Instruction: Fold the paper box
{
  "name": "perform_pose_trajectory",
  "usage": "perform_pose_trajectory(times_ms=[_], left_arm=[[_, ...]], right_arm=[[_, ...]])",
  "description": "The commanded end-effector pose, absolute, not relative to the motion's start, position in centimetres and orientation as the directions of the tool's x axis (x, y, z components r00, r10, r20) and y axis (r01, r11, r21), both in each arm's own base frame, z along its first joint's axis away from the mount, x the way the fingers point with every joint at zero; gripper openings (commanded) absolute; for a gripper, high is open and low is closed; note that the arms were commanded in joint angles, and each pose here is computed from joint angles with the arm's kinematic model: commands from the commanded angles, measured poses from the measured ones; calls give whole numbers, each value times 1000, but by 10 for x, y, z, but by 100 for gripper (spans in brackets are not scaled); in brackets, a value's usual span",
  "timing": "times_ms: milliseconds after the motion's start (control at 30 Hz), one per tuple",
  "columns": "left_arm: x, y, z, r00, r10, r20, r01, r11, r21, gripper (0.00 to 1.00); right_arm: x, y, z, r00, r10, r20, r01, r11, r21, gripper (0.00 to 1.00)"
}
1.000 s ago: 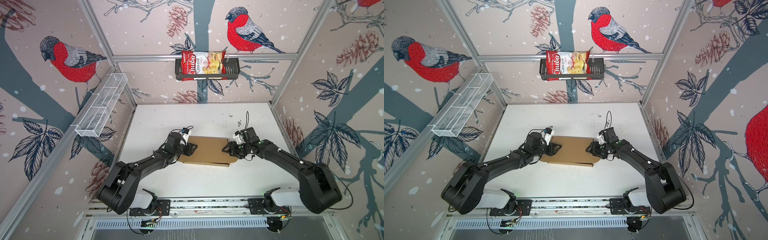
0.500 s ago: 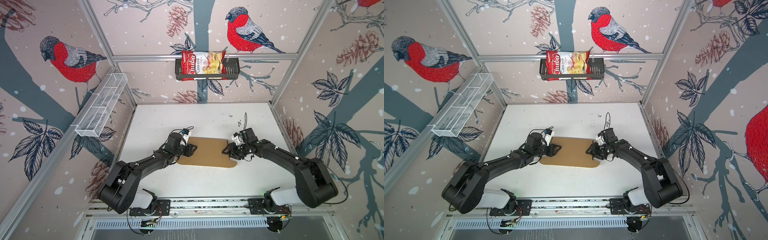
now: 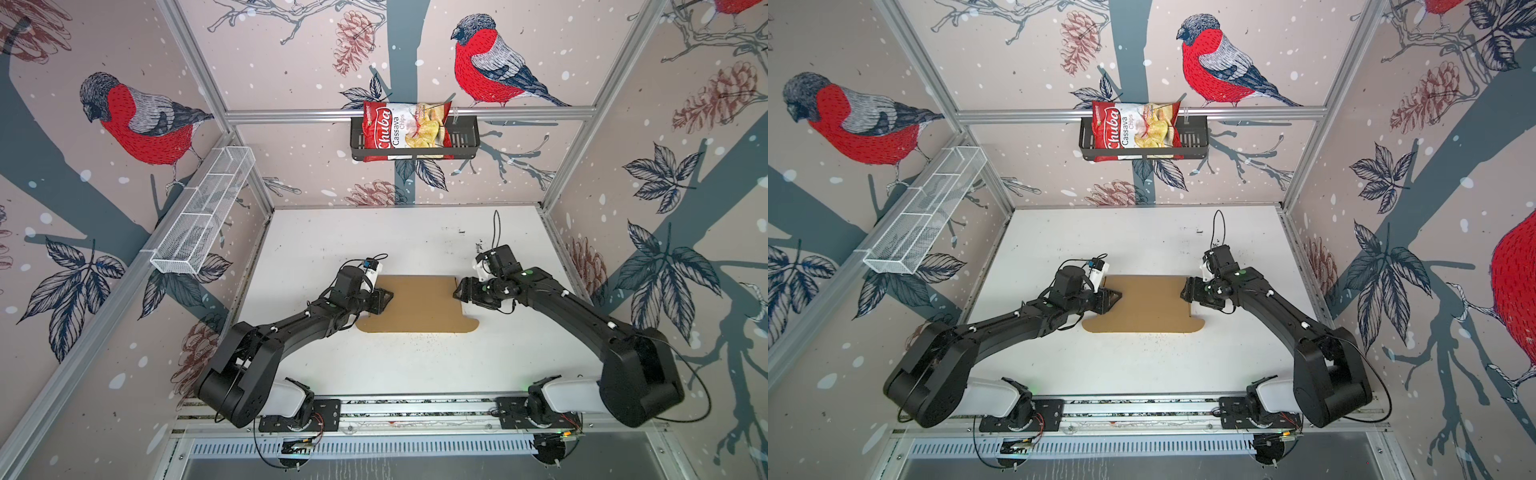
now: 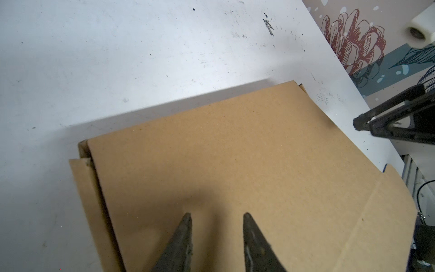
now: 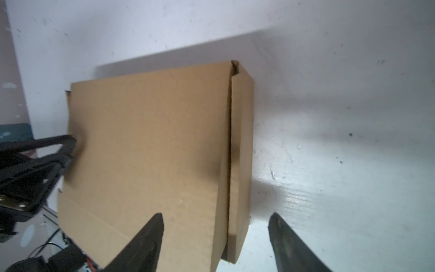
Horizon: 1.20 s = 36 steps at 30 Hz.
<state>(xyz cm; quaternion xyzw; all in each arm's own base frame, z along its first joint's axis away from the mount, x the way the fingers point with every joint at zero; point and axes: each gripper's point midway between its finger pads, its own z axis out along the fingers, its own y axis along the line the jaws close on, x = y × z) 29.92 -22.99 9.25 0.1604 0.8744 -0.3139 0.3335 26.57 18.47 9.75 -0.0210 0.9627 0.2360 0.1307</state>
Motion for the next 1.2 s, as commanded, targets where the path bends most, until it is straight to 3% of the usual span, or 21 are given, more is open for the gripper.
perform_pose_trajectory(times_ms=[0,267,467,700,900,1067,1167], left_arm=[[298,-228,89,-735,72,-675,476,763,-437,37],[296,-224,72,-754,91,-651,447,797,-406,32],[304,-228,98,-747,89,-659,454,793,-407,33],[309,-185,140,-739,-73,-670,336,822,-460,55],[294,-169,111,-778,-206,-594,224,792,-568,71],[288,-176,100,-796,-236,-557,226,738,-636,73],[281,-187,87,-832,-217,-510,239,691,-683,69]], right_arm=[[268,191,86,-959,-24,-282,-147,893,426,73],[260,183,42,-974,-25,-227,-124,894,431,55],[263,187,43,-972,-13,-236,-124,880,459,54],[269,190,58,-961,-13,-276,-151,860,487,60],[276,194,74,-952,-1,-305,-165,844,511,66],[272,201,70,-954,-12,-298,-169,846,506,65],[266,208,58,-962,-32,-272,-172,844,508,60]])
